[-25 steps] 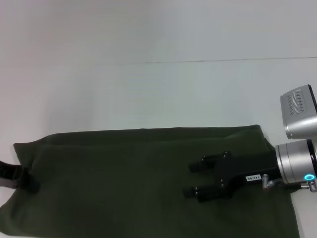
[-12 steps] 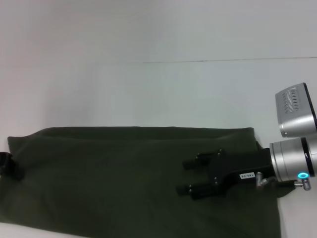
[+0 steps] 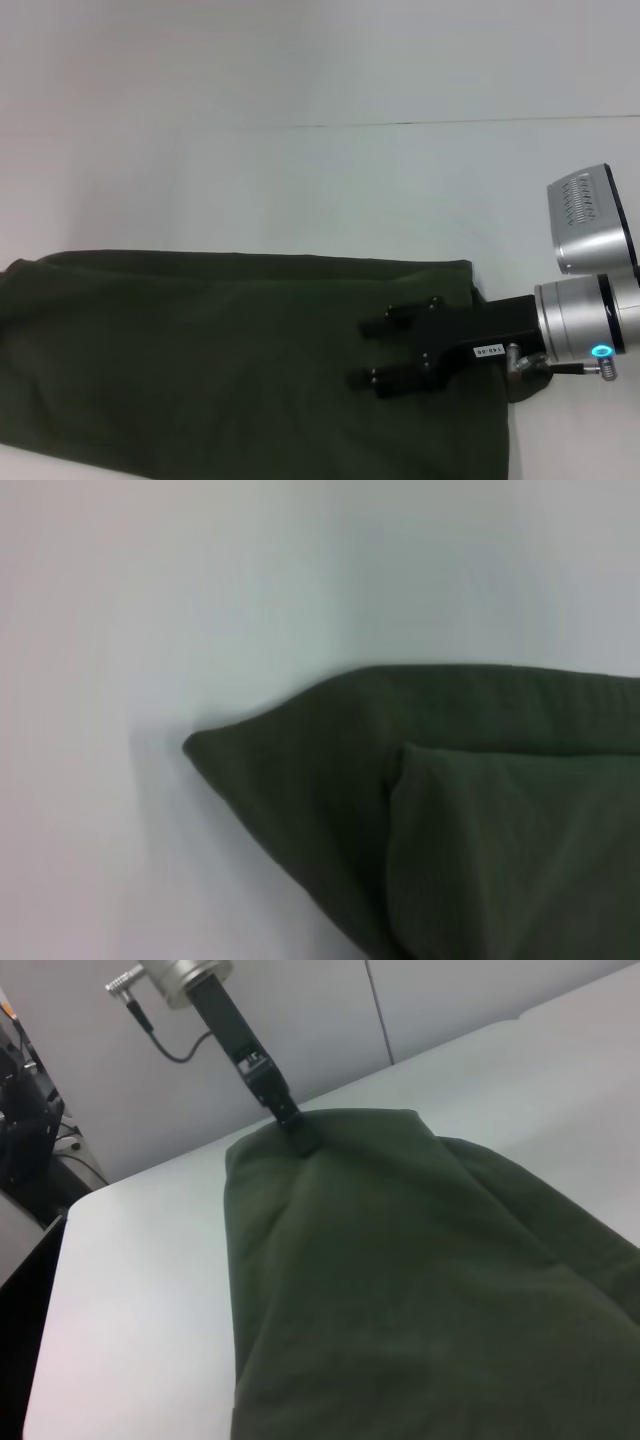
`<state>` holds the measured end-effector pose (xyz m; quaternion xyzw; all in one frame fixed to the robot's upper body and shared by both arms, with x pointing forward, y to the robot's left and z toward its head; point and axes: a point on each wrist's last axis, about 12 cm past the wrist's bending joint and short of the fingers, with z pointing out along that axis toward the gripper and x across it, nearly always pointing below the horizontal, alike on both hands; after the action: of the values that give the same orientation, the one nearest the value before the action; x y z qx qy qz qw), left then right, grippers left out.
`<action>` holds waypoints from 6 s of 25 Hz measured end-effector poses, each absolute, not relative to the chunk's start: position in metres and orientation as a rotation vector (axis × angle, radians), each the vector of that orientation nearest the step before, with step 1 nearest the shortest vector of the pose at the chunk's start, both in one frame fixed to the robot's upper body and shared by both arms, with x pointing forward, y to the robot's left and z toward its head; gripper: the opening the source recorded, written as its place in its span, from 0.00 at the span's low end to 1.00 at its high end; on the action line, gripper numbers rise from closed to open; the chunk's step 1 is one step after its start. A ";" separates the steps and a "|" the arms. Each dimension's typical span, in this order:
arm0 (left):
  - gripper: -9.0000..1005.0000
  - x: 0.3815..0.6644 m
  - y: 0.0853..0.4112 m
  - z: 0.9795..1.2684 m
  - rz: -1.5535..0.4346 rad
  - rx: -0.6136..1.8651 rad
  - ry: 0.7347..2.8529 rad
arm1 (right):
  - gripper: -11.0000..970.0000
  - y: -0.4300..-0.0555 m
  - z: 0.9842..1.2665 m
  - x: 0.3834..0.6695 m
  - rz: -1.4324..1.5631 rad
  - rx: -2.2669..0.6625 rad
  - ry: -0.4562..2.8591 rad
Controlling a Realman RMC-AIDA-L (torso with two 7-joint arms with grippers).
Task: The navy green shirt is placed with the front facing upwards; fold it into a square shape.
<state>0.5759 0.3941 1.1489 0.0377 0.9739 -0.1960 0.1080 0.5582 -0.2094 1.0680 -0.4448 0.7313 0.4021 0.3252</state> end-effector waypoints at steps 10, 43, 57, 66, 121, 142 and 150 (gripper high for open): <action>0.05 0.575 0.366 1.172 -0.901 0.200 2.723 | 0.84 -0.203 1.065 0.556 1.046 -1.189 1.841; 0.04 0.557 0.188 1.102 -1.774 0.281 2.328 | 0.84 -0.310 1.061 0.562 0.634 -0.475 1.835; 0.04 0.545 0.159 1.077 -1.845 0.251 2.309 | 0.84 -0.306 1.058 0.565 0.617 -0.475 1.841; 0.19 0.542 0.159 1.073 -1.830 0.296 2.241 | 0.84 -0.305 1.058 0.565 0.622 -0.473 1.842; 0.95 0.514 0.290 1.086 -1.096 0.878 1.972 | 0.81 -0.107 1.181 0.631 0.391 -0.921 2.809; 0.95 0.512 0.287 1.084 -1.107 0.868 1.964 | 0.79 -0.094 1.168 0.628 0.334 -0.989 2.791; 0.95 0.512 0.287 1.084 -1.109 0.869 1.962 | 0.47 -0.092 1.167 0.626 0.306 -1.020 2.792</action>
<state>0.5116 0.2868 1.0841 0.3363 0.7595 -0.4290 0.3551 0.6264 -0.0923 1.1675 -0.3404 0.9316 0.1020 0.0766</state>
